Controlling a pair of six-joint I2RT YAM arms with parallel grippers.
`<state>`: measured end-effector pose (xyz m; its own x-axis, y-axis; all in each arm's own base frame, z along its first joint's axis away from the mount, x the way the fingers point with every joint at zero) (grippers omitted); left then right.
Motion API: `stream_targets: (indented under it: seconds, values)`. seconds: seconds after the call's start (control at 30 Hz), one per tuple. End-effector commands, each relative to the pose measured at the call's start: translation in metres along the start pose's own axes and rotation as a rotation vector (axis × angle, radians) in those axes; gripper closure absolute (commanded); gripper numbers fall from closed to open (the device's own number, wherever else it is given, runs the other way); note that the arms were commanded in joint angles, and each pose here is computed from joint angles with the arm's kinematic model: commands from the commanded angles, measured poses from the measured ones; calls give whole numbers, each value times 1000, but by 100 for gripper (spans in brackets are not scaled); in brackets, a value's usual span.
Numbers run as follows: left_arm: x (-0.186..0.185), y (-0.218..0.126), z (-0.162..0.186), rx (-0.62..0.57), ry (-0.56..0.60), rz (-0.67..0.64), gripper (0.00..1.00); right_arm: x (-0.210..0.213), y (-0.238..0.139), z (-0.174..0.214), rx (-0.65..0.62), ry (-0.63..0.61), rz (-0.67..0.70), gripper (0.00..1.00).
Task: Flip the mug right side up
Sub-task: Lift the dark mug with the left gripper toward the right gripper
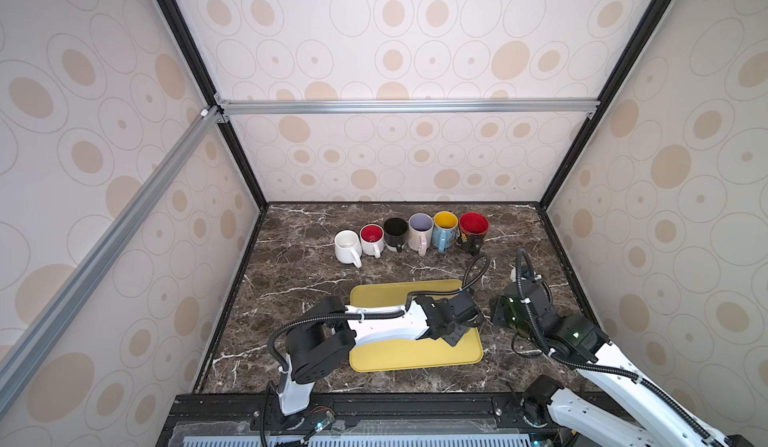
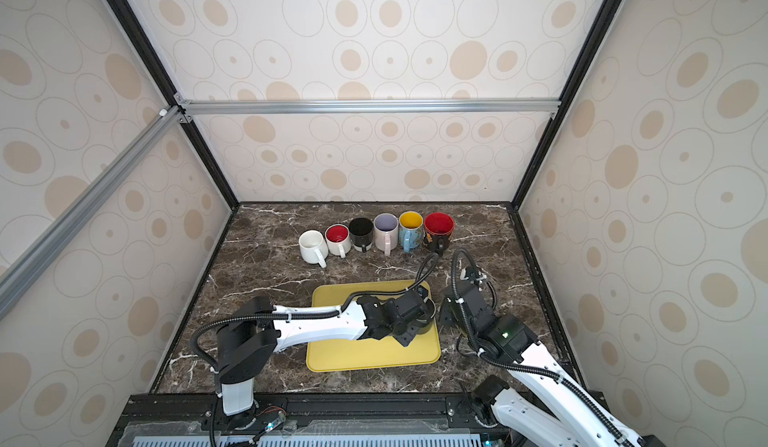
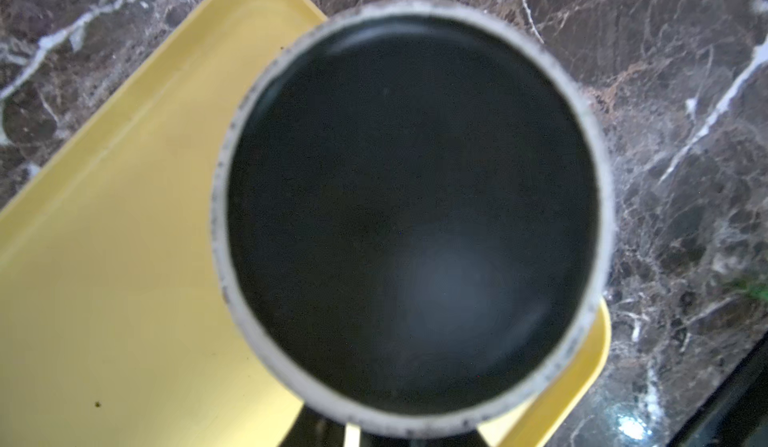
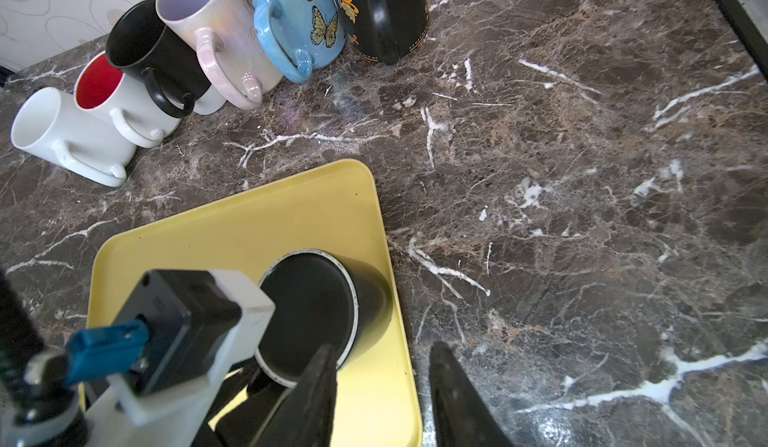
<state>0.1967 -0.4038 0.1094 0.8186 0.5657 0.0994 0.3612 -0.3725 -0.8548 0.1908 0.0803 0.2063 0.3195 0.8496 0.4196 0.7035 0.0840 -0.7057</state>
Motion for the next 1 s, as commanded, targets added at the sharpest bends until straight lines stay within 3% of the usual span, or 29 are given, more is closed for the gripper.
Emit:
stream_targets:
  seconds: [0.0, 0.13, 0.47, 0.73, 0.97]
  values:
    - [9, -3, -15, -36, -2, -41, 83, -5, 1, 0, -13, 14, 11, 61]
    - [20, -6, -15, -25, 3, -124, 100, -5, 2, 2, -8, 10, 12, 61]
    - [47, -37, -16, -65, 5, -245, 100, -9, 5, 5, -9, 5, 10, 62]
    - [74, -59, -12, -138, -89, -213, 100, -4, 14, 10, -38, -25, -77, 60]
    - [95, -75, -20, -216, -167, -173, 100, 6, 23, 23, 27, -18, -162, 60]
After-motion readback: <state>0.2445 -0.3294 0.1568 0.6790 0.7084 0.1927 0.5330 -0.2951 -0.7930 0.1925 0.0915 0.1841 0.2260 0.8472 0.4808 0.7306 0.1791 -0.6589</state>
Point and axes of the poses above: each gripper's point midway between its finger pads, its own y axis out along the fingers, its own x axis along the line the jaws close on, z = x × y, the point moved 4 cm from there along -y, back along the fingers, and after that the axes turned 15 degrees about y, right-handed, at the moved point
